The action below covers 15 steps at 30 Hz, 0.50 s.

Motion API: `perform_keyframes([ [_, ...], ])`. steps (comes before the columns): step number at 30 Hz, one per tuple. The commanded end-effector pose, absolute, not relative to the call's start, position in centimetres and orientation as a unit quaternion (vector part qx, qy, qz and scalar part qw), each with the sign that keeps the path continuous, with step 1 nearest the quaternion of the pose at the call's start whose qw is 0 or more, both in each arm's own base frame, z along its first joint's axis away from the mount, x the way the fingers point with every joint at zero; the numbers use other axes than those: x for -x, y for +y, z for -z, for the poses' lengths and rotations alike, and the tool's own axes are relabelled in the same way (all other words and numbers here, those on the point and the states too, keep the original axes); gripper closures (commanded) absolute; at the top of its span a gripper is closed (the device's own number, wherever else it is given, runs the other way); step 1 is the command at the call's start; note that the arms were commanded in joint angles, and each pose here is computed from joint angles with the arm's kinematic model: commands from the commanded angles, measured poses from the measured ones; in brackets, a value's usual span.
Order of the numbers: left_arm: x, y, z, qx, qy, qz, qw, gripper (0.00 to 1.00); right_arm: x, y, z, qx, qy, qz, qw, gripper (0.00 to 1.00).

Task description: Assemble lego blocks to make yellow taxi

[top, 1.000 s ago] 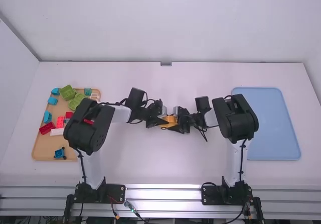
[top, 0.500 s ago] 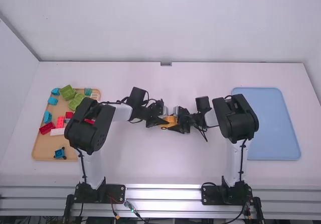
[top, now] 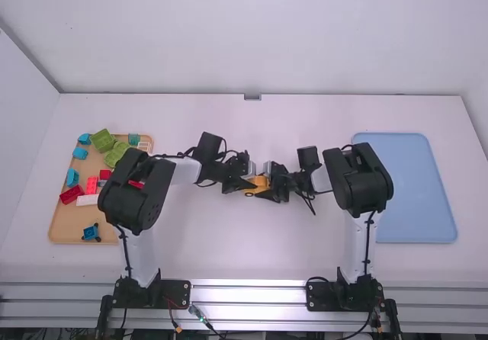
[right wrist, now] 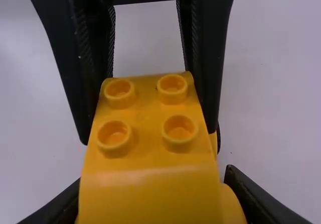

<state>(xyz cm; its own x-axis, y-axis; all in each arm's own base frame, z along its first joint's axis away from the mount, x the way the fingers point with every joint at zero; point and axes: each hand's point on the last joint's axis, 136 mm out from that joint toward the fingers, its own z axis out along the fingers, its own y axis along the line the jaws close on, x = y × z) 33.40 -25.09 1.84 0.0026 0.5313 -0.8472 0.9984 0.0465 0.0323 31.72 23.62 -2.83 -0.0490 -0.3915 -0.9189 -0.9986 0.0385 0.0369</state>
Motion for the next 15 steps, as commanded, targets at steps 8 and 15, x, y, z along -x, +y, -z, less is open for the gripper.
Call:
perform_keyframes([
  [8,-30.3,-23.4,4.7,-0.607,0.702,0.292,0.231,0.90,-32.2,23.4,3.4,0.556,0.631,-0.390,0.374,0.44],
  [15,-30.9,-23.8,3.2,-0.608,0.706,0.301,0.205,0.81,-32.2,23.4,3.4,0.557,0.631,-0.390,0.374,0.44],
])
